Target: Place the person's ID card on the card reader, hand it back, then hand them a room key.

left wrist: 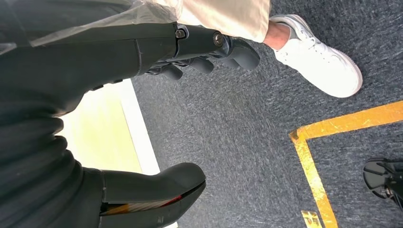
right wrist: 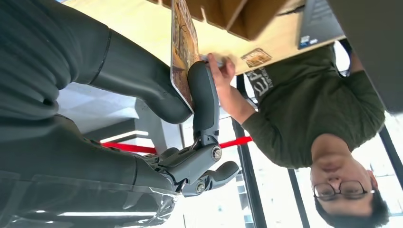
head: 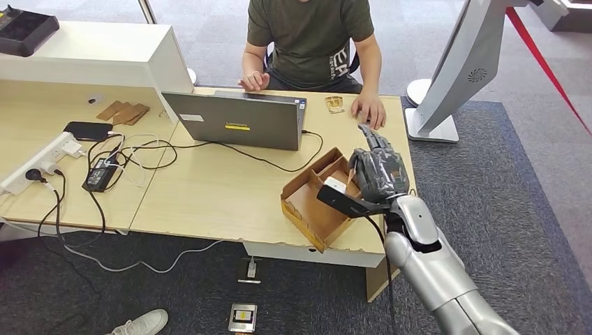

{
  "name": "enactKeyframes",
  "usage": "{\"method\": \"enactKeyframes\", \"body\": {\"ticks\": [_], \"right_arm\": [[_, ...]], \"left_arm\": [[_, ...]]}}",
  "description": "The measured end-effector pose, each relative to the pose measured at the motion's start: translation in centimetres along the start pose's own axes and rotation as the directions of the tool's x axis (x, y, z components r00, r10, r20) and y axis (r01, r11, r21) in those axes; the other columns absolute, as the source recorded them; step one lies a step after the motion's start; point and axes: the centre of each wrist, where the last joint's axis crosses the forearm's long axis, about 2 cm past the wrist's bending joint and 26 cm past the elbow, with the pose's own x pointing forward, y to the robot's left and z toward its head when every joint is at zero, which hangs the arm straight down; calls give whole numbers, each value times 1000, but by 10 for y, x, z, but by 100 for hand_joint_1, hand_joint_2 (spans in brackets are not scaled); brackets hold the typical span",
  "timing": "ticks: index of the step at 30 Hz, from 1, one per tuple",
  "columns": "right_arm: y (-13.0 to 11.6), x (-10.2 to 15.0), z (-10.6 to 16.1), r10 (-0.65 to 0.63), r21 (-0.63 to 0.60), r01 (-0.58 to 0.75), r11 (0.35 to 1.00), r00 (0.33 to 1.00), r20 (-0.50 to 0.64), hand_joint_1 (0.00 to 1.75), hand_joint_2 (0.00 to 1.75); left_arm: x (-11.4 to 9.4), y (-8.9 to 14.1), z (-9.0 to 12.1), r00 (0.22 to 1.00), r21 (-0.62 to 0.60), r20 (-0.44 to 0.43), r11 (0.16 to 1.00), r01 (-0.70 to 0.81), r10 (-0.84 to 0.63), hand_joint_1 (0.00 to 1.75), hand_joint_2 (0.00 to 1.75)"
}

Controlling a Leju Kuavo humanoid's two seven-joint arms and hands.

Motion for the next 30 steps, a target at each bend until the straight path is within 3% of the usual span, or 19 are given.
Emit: {"method": "enactKeyframes", "body": {"ticks": [12,30], "right_arm": [[-41,-18,-36,-95,-86,92,992,995,-36,175,175],[-35,-27,-36,-91,-48,88,995,993,-74,175,175]], "left_arm": [[0,-1,0,1000,-1,0,1000,1,-1,0,175],[0,-1,0,1000,-2,-2,1000,2,-2,0,175]]}}
